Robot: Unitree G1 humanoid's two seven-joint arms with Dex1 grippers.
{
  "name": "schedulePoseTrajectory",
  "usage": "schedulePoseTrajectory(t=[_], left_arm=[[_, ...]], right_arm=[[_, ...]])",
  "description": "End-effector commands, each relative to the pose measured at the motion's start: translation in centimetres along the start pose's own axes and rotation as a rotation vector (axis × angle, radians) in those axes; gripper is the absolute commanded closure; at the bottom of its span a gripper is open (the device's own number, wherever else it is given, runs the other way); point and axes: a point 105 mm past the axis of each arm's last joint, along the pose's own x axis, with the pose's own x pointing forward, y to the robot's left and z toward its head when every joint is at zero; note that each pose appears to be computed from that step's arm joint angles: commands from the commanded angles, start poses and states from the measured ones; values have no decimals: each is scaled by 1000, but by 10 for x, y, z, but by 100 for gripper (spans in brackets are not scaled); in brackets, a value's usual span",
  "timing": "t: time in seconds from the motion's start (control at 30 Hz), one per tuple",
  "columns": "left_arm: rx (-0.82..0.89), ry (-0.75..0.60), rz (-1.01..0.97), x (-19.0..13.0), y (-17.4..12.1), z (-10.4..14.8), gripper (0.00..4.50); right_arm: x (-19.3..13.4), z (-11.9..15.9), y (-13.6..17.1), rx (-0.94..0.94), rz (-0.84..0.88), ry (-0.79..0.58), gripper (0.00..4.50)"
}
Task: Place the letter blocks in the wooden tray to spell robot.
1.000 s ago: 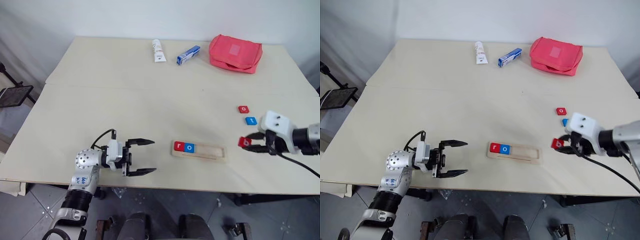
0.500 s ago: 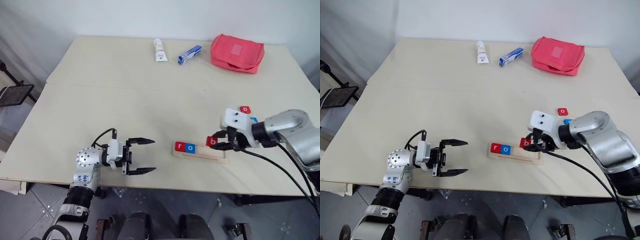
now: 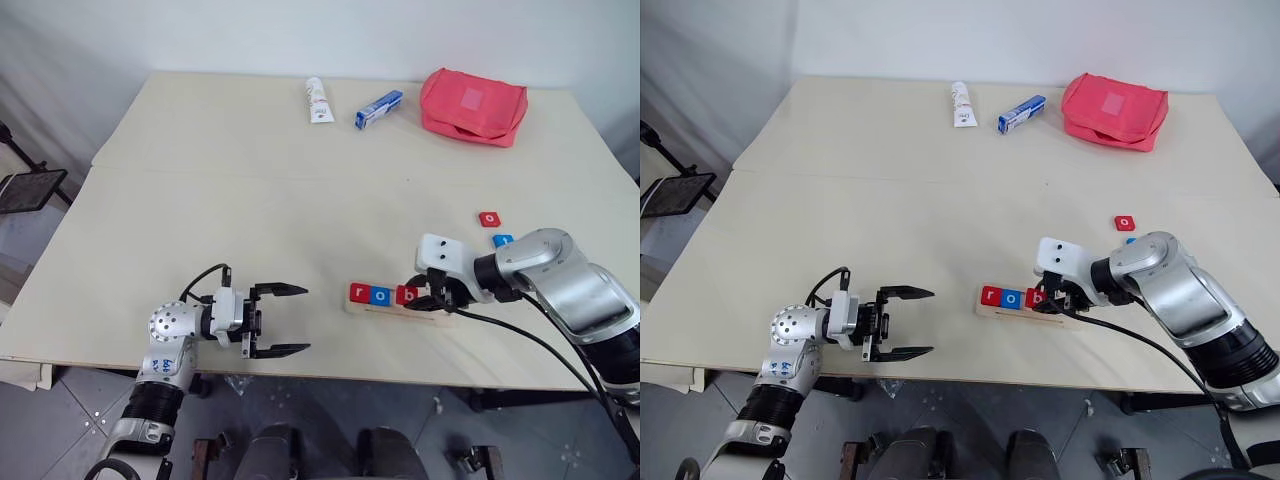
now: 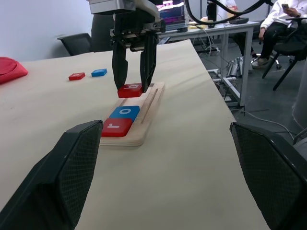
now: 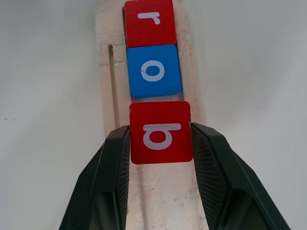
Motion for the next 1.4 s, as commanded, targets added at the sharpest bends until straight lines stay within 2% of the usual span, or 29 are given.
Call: schedulePoseTrajectory(t=[0.03,0.37,0.4,0.6,0.63,0.83,1.03,1.27,1.4], left_arm=[[23,-9,0,2,-2,5,0],[25,-7,13,2,-1,6,0],[25,-7,14,3,0,6,0],[26,-8,18,4,2,6,0],[27,-7,18,4,2,6,0],[28,-8,18,5,5,6,0],[27,-8,14,6,7,5,0],[23,-7,11,6,11,4,0],[21,-15,7,9,16,4,0]], right_arm=[[-1,8,0,-42,-6,-13,304],[3,8,-1,-51,-1,-4,304],[3,9,-1,-52,-2,-4,228],[2,13,-2,-57,-12,-16,28],[1,15,-1,-58,-13,-19,5],[-13,19,5,-33,-16,-58,5],[-36,-1,14,81,-69,-98,5],[-72,-31,-8,318,-353,-236,5],[-102,-65,-26,430,-602,-283,5]])
